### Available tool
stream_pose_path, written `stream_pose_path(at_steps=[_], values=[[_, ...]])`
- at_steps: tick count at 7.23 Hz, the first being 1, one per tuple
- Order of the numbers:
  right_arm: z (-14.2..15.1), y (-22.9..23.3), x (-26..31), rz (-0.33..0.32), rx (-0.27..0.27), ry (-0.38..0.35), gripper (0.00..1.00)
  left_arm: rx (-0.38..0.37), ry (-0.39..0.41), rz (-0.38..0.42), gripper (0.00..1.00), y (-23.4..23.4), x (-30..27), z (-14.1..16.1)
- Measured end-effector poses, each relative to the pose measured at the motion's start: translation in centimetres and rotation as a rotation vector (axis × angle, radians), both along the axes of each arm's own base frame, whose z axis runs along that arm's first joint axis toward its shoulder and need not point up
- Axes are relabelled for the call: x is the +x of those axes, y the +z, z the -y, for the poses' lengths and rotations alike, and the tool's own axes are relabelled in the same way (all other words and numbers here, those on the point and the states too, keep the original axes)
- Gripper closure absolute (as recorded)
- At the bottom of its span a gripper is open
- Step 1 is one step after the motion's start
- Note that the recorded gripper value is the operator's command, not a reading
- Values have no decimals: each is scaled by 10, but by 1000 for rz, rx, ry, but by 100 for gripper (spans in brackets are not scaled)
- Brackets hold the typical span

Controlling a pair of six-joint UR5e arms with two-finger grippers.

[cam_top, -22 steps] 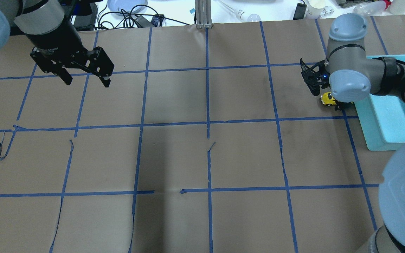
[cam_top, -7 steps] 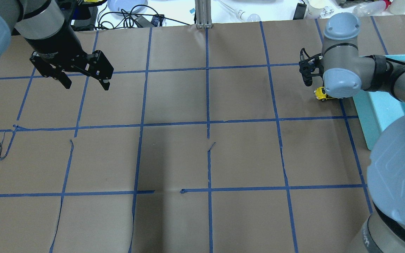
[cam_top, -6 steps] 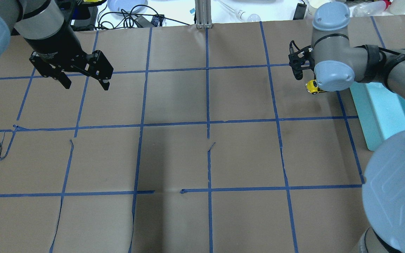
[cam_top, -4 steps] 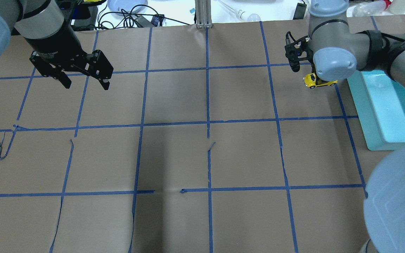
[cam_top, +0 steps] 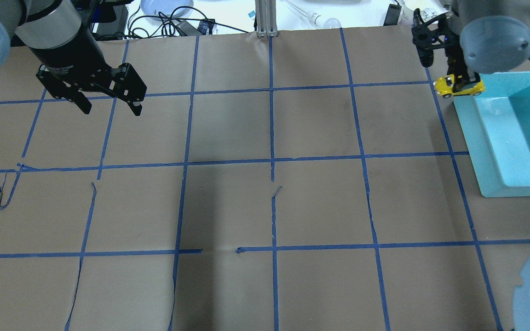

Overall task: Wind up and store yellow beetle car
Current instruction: 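Carry the car over the light-blue bin with the right gripper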

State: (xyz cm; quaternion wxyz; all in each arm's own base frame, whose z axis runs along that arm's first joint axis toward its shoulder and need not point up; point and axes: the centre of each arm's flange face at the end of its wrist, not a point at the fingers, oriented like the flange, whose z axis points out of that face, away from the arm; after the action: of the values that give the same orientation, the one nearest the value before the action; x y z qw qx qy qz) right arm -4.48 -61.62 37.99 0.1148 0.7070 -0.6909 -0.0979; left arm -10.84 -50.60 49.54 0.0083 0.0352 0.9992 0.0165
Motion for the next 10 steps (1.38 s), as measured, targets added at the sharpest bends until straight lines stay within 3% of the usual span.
stream_pose_path(at_steps=[4,10], values=[[-26,-25,-128,21,85,0,100,-3,9,-2,0,1,4,0],[-23,-145,-151,4,107,-7,100,-2,8,-1,0,1,3,-2]])
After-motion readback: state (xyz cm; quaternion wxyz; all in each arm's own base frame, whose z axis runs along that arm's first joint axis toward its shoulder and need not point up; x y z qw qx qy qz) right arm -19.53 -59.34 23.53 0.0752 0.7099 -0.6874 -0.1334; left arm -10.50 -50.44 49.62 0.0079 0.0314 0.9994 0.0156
